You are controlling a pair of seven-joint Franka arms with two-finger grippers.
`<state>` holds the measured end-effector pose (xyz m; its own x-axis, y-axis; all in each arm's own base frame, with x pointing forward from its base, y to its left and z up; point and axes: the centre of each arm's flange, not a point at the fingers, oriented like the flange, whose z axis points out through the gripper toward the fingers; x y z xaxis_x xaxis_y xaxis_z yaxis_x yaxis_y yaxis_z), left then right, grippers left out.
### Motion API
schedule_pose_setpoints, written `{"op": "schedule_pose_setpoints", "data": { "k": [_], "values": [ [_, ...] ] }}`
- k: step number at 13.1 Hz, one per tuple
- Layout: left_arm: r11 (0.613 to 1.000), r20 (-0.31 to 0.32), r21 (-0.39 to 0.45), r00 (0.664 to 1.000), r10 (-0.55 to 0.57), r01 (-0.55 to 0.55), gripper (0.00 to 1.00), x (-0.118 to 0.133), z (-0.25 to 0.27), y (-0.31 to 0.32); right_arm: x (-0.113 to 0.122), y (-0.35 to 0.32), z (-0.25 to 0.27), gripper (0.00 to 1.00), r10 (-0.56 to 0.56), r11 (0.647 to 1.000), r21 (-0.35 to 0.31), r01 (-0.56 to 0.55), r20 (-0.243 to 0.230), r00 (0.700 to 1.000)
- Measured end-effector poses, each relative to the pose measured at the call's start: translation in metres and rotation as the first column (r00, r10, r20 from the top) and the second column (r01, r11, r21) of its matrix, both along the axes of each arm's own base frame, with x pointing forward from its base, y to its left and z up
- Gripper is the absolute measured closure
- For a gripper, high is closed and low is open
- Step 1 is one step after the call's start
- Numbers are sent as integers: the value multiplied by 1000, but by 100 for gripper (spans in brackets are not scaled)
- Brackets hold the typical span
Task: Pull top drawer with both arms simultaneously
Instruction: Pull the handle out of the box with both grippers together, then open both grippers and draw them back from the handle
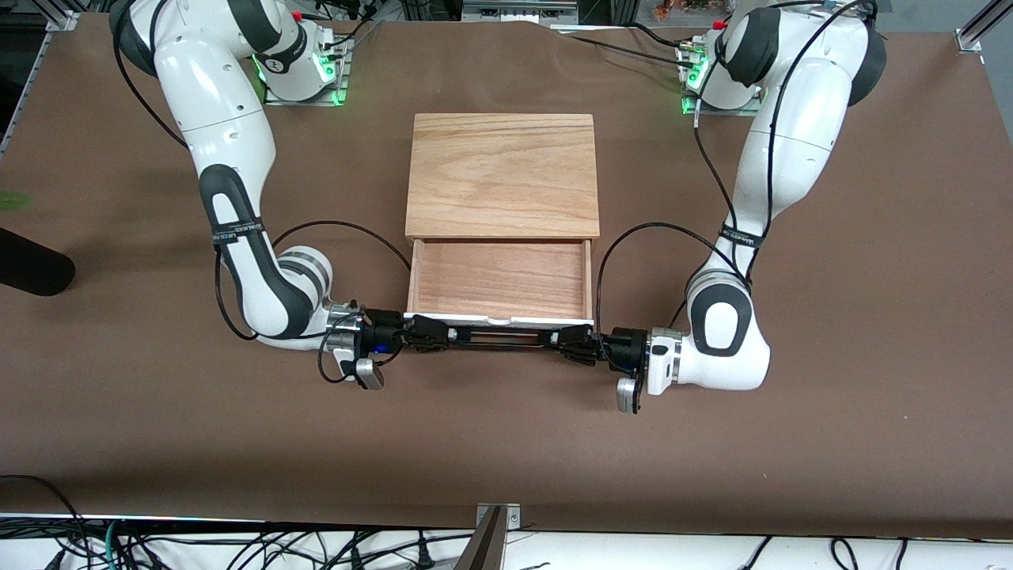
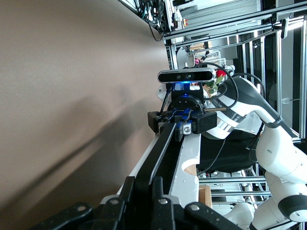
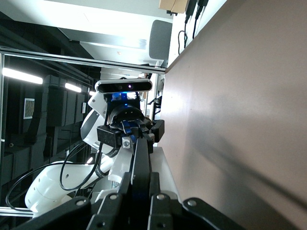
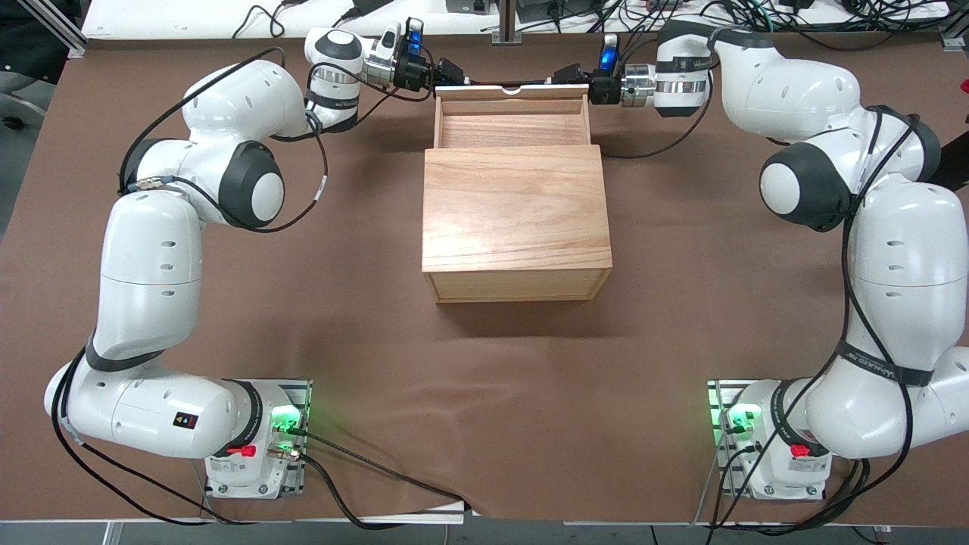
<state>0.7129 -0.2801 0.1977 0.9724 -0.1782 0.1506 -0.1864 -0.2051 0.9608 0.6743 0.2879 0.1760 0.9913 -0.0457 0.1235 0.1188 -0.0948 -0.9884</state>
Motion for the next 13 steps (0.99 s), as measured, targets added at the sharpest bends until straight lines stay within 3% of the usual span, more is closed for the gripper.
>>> {"op": "schedule_pose_setpoints", "data": {
  "k": [1, 3, 5, 7, 10, 13],
  "values": [
    [1000, 4, 9, 1000, 11, -11, 79, 2, -1, 3, 1, -2, -1, 82, -4, 1000, -5, 4, -2, 1000],
    [999, 13, 33, 999, 39, -39, 60, 10, -3, 23, 4, -7, -3, 77, -27, 999, -21, 27, 4, 1000],
    [998, 14, 37, 999, 51, -52, 55, 13, -3, 32, 9, -10, -2, 56, -55, 997, -45, 56, 34, 998],
    [998, 14, 37, 999, 48, -49, 36, 12, -3, 31, 12, -9, 2, 33, -60, 997, -47, 62, 48, 997],
    [998, 14, 37, 999, 46, -46, 34, 12, -3, 28, 14, -8, 6, 1, -60, 997, -44, 62, 57, 997],
    [998, 16, 37, 999, 46, -47, 30, 12, -2, 29, 16, -8, 13, 0, -29, 997, -71, 34, 70, 997]
  ]
}}
